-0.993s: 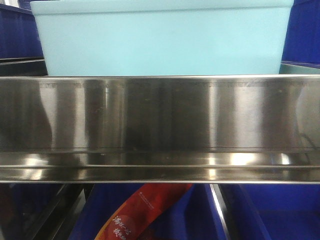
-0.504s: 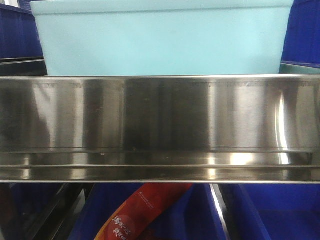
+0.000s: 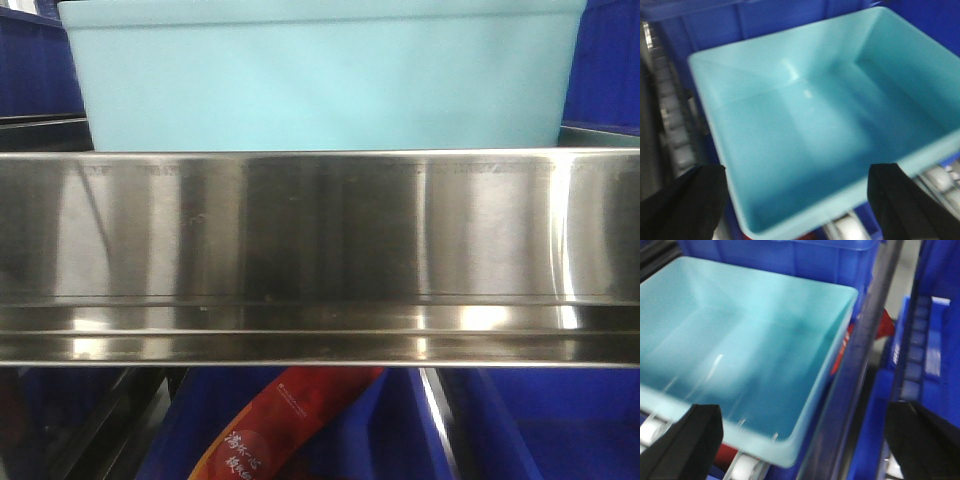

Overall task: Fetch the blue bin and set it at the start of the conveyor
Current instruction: 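Grip the light-blue bin rim with both grippers on the shelf, then lift the light-blue bin up and pull it off the shelf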

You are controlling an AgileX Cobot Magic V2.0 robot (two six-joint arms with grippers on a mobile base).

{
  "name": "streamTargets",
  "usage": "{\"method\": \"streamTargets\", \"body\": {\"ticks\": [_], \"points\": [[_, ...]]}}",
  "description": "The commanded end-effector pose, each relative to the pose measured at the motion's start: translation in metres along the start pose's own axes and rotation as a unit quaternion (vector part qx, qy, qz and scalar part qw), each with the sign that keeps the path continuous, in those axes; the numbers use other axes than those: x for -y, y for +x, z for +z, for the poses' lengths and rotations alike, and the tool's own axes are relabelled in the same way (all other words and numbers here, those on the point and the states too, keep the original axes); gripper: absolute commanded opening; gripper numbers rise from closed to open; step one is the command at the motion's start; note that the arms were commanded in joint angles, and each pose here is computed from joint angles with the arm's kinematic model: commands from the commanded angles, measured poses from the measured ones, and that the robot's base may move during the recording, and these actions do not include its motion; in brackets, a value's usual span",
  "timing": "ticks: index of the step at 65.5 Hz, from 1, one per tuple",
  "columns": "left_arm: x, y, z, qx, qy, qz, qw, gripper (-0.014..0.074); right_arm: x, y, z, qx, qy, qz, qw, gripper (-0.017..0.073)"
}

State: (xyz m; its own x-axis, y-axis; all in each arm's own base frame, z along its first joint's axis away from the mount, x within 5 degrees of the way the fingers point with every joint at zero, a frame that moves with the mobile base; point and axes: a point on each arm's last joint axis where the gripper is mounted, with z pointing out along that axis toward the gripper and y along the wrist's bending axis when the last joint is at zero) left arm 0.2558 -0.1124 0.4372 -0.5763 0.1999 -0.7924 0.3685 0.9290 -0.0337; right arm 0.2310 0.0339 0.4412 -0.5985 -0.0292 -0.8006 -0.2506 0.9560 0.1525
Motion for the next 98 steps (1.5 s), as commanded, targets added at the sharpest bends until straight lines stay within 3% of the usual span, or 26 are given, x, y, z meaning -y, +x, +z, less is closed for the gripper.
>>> {"method": "streamTargets", "body": {"ticks": [1, 8, 14, 24, 32, 52, 58, 65, 70, 77, 98], "points": [[-0.004, -0.014, 0.009, -0.026, -0.035, -0.006, 0.999, 0.0477, 0.008, -0.021, 0.003, -0.023, 0.056, 0.017, 0.998, 0.0558], [-0.01, -0.022, 0.035, -0.073, -0.051, -0.019, 0.996, 0.0477, 0.004, -0.043, 0.017, -0.038, 0.078, 0.016, 0.996, 0.0558], [-0.02, -0.025, 0.055, -0.104, -0.061, -0.038, 0.992, 0.0477, -0.006, -0.055, 0.037, -0.051, 0.065, 0.011, 0.996, 0.0558], [-0.035, -0.02, 0.093, -0.142, -0.063, -0.065, 0.986, 0.0477, -0.001, -0.055, 0.083, -0.1, 0.065, 0.024, 0.993, 0.0558], [-0.045, -0.011, 0.117, -0.171, -0.072, -0.074, 0.98, 0.0477, 0.007, -0.045, 0.124, -0.149, 0.069, 0.032, 0.986, 0.0558], [-0.048, 0.004, 0.157, -0.213, -0.073, -0.074, 0.971, 0.0477, 0.019, -0.021, 0.188, -0.224, 0.075, 0.041, 0.971, 0.0549], [-0.048, 0.005, 0.158, -0.215, -0.074, -0.074, 0.971, 0.0461, 0.02, -0.017, 0.196, -0.234, 0.076, 0.042, 0.968, 0.0467], [-0.048, 0.005, 0.158, -0.216, -0.074, -0.074, 0.971, 0.0356, 0.021, -0.016, 0.199, -0.238, 0.076, 0.042, 0.967, 0.0232], [-0.048, 0.005, 0.158, -0.216, -0.074, -0.074, 0.971, 0.0202, 0.021, -0.016, 0.199, -0.238, 0.076, 0.042, 0.967, 0.0043], [-0.048, 0.005, 0.158, -0.216, -0.074, -0.074, 0.971, -0.0083, 0.022, -0.015, 0.199, -0.24, 0.079, 0.04, 0.967, -0.017], [-0.048, 0.003, 0.148, -0.215, -0.075, -0.079, 0.97, -0.0111, 0.022, -0.016, 0.187, -0.251, 0.094, 0.031, 0.963, -0.0153]]}}
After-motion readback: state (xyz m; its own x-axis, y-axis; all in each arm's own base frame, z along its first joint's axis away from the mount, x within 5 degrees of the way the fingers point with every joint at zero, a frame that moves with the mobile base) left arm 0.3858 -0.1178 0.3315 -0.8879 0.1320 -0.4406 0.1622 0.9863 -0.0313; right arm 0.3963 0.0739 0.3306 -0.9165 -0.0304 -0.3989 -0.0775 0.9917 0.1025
